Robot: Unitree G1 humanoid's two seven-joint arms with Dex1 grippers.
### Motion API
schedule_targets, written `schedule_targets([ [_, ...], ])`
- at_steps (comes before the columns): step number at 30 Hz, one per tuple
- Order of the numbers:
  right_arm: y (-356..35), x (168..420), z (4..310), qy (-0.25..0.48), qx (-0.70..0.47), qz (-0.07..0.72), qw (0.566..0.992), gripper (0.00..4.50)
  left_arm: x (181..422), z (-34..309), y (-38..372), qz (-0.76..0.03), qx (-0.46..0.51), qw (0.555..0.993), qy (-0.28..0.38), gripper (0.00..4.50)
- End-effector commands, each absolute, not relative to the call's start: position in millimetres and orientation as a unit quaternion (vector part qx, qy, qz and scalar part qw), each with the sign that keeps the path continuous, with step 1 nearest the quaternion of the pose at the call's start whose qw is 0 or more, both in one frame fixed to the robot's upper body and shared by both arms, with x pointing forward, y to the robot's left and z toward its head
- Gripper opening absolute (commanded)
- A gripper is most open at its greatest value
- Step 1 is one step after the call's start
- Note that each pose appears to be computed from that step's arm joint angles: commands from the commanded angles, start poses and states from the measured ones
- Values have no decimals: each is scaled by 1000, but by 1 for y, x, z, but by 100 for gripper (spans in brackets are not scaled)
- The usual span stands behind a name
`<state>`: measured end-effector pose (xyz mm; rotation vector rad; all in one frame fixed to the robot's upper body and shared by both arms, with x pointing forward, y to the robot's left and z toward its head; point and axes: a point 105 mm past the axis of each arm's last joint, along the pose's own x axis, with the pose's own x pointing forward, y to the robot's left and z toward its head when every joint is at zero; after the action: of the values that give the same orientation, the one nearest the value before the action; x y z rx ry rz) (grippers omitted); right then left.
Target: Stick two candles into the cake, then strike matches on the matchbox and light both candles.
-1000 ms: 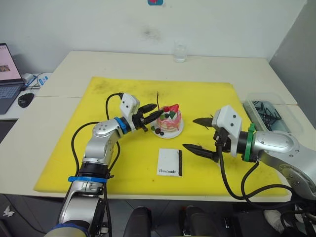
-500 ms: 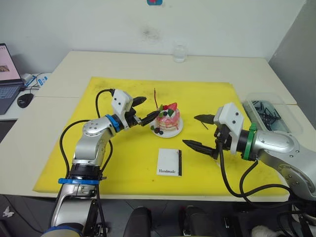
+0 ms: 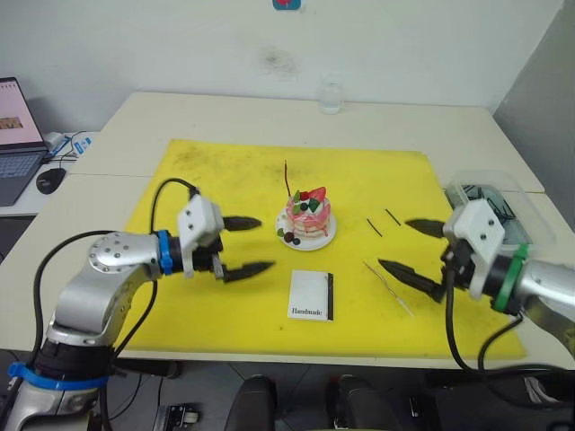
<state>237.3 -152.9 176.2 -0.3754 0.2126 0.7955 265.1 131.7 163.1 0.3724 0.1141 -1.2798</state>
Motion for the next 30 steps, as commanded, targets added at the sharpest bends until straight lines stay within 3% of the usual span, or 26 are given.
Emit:
schedule_targets([
  [1, -154, 225, 179, 95, -197, 377, 900, 450, 242, 168, 113, -644, 177, 743, 42, 446],
  [9, -167, 211, 126, 157, -183, 309, 920, 450, 217, 159, 86, -709, 172, 683, 41, 446],
  [23, -169, 218, 89, 175, -161, 263, 935, 450, 218, 157, 79, -710, 182, 680, 28, 446],
  [26, -167, 218, 86, 181, -150, 259, 937, 391, 219, 159, 77, -710, 180, 681, 26, 450],
  [30, -165, 216, 83, 190, -144, 263, 935, 253, 221, 160, 77, -708, 181, 682, 25, 450],
])
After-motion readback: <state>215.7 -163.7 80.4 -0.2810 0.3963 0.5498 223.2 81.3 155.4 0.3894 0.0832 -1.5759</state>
